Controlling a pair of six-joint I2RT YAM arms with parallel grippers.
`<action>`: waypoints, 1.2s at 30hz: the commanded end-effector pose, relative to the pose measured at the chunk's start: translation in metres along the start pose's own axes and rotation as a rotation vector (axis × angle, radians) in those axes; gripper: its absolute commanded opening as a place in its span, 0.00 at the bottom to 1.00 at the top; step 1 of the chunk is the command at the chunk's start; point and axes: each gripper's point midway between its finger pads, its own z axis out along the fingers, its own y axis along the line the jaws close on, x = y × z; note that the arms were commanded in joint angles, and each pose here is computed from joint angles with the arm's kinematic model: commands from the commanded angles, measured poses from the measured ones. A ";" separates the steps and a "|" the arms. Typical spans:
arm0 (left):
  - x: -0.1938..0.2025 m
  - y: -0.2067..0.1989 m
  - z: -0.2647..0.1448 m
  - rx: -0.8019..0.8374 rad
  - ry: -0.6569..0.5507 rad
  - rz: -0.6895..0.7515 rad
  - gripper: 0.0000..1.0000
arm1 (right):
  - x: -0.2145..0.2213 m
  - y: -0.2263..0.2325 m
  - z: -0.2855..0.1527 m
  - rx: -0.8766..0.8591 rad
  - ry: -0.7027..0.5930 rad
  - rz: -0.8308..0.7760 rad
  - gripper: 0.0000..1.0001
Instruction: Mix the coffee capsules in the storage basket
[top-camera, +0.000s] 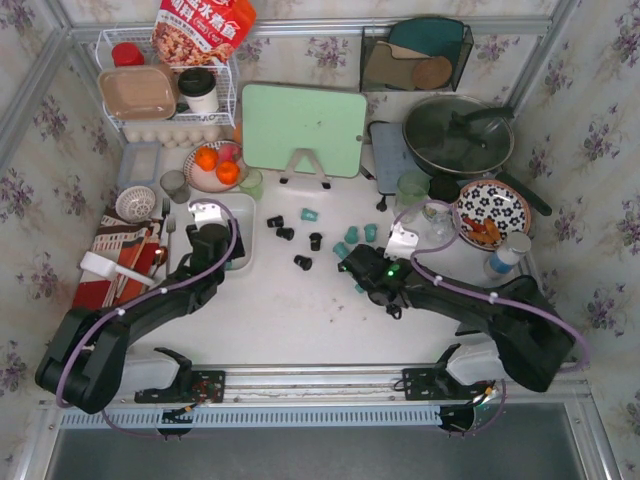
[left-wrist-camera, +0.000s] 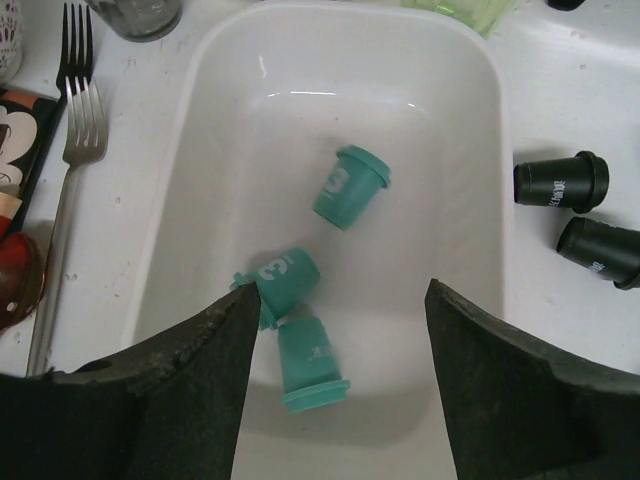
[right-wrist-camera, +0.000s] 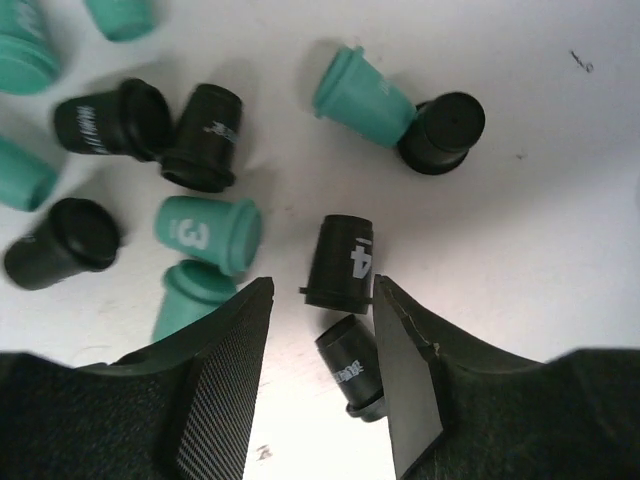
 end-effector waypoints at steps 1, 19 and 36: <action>-0.012 -0.004 -0.004 0.022 -0.025 -0.030 0.72 | 0.016 -0.019 0.010 0.133 0.024 -0.041 0.52; -0.040 -0.056 -0.027 0.298 -0.076 0.078 0.76 | 0.051 0.009 0.007 -0.128 0.158 -0.147 0.54; -0.041 -0.061 -0.030 0.323 -0.072 0.067 0.76 | 0.071 -0.010 0.007 -0.109 0.223 -0.243 0.48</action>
